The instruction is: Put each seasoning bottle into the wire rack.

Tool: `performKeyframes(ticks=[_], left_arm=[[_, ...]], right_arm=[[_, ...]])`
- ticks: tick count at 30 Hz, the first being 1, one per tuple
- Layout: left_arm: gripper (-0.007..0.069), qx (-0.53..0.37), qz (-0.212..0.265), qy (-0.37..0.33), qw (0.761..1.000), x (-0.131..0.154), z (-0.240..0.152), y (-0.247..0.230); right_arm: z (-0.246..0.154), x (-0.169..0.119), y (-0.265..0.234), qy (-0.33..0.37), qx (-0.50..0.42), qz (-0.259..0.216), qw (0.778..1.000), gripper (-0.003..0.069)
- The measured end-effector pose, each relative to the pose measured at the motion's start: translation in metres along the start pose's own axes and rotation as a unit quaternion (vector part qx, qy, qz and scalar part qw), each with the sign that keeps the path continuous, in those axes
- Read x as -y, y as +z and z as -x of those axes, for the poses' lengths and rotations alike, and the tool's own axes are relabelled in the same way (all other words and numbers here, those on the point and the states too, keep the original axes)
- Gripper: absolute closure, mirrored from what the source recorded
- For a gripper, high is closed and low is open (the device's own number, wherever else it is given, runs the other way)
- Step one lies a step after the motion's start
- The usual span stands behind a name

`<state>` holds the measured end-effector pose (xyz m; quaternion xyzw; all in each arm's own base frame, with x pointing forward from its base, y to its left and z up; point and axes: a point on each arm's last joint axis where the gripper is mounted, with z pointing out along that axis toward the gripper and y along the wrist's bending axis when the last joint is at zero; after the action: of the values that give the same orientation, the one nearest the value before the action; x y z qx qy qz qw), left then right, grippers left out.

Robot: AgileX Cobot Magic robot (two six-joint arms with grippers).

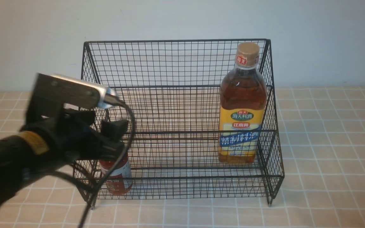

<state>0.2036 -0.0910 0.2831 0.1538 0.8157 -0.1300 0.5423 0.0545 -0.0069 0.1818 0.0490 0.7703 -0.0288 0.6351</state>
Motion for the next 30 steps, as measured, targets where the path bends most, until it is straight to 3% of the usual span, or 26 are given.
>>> performKeyframes(ticks=[6,7,11,19,30], left_arm=[[0.0337,-0.005,-0.016,-0.002,1.0,0.003,0.005,-0.052],[0.045,-0.014,-0.022,-0.012,1.0,0.004,0.004,-0.069],[0.0601,-0.008,-0.031,-0.029,0.999,0.006,0.0,-0.105],[0.0632,0.089,-0.042,-0.029,0.995,0.007,-0.002,-0.162],[0.0632,0.109,-0.041,-0.013,0.993,0.006,-0.003,-0.172]], right_arm=[[0.0,0.0,0.0,0.0,0.0,0.0,1.0,0.0673],[0.0,0.0,0.0,0.0,0.0,0.0,1.0,0.0673],[0.0,0.0,0.0,0.0,0.0,0.0,1.0,0.0673],[0.0,0.0,0.0,0.0,0.0,0.0,1.0,0.0673],[0.0,0.0,0.0,0.0,0.0,0.0,1.0,0.0673]])
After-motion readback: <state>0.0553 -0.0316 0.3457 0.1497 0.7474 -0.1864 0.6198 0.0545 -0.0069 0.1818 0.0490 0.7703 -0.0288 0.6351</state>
